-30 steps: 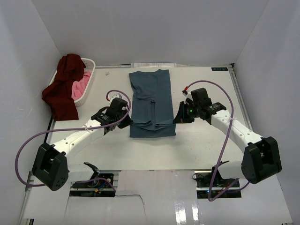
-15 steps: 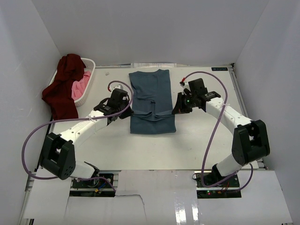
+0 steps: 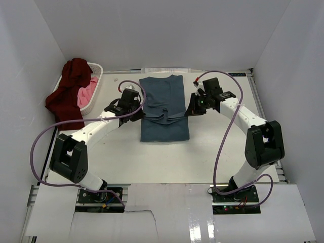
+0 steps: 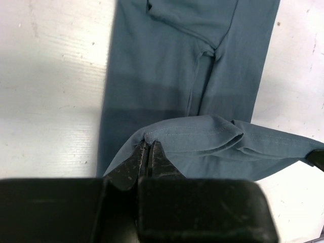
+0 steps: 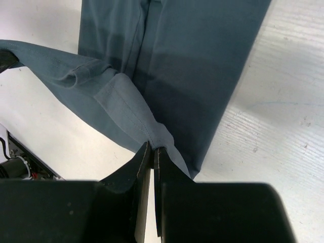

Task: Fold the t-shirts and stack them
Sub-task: Fold the folded rectangular tshirt in 1/3 of the way

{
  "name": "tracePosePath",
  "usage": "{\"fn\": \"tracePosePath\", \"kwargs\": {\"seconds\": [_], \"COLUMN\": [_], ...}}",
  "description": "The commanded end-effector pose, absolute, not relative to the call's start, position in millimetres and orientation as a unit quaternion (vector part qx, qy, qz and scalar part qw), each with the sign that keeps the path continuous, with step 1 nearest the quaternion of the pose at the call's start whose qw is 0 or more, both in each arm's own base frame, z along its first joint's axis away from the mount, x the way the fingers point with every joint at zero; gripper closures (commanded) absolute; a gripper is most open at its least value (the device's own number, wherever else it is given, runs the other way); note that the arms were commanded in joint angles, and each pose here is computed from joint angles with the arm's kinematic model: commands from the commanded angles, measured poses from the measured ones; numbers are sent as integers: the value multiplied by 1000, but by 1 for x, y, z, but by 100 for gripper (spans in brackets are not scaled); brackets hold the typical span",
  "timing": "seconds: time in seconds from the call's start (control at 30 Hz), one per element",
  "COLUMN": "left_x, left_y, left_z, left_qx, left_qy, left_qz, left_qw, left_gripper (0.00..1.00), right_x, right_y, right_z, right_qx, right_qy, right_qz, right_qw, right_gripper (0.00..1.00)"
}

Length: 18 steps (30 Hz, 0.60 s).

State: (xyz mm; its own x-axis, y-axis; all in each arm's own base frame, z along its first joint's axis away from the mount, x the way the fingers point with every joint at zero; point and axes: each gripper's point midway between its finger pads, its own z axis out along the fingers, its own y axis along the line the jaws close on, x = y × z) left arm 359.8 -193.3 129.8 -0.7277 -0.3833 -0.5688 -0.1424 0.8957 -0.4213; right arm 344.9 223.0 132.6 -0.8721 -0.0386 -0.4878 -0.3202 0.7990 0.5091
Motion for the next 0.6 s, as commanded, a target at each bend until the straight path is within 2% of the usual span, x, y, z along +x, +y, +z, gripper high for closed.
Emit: {"fn": "tracePosePath", "kwargs": {"seconds": [0.0,0.57], "left_x": [378,408], "left_y": [-199,-191], "left_z": [156,145], "left_qx": [-135,-142], "left_qy": [898,900], "left_qz": [-196,-182], "left_qw": [371,369], "left_gripper": [100,100], "right_x": [363,400], "right_y": [230,231], "right_z": [155,161], "right_qx": [-114,-109], "right_qy": [904,898], "right_qz": [316,323], "right_qw": [266,278], "right_gripper": [92,92]}}
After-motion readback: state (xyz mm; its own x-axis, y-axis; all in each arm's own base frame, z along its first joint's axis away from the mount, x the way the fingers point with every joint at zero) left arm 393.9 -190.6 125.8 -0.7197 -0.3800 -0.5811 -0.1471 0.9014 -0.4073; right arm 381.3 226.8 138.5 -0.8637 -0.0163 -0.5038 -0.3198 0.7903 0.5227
